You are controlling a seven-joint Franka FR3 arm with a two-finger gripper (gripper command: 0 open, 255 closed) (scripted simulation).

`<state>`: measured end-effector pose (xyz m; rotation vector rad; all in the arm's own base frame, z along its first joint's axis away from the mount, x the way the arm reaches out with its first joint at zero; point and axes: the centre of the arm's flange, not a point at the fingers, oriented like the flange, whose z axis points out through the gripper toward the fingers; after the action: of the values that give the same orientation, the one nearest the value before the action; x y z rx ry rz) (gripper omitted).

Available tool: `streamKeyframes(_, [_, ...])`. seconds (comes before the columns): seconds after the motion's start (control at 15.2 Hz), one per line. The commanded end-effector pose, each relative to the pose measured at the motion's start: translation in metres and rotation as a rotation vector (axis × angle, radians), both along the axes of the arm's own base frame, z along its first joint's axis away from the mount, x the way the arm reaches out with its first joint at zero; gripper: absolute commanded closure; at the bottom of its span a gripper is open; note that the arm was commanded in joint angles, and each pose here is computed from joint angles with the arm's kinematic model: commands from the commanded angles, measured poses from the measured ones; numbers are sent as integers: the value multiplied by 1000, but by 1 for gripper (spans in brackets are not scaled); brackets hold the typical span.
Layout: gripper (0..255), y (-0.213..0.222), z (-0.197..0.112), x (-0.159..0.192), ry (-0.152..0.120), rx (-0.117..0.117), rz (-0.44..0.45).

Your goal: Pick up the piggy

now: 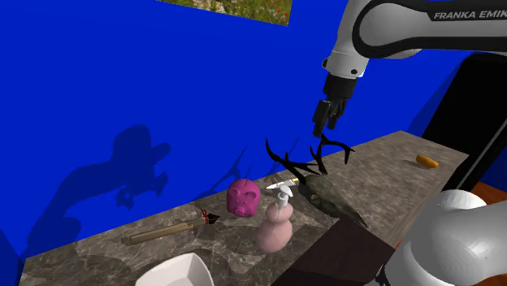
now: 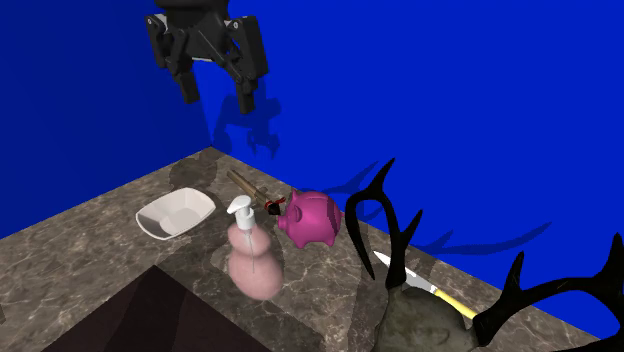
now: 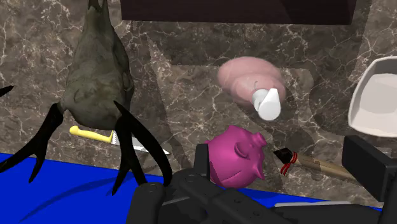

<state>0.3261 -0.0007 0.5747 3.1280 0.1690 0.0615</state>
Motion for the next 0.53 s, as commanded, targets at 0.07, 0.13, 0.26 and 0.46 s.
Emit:
streamKeyframes(0.07, [0,5,-11,5,1,0,-19])
streamKeyframes(0.13, [0,9,-23,10,2,1,-38])
streamKeyframes(0.26, [0,18,-46,20,4,2,-76])
streamKeyframes(0.46, [0,31,-80,36,6,3,-132])
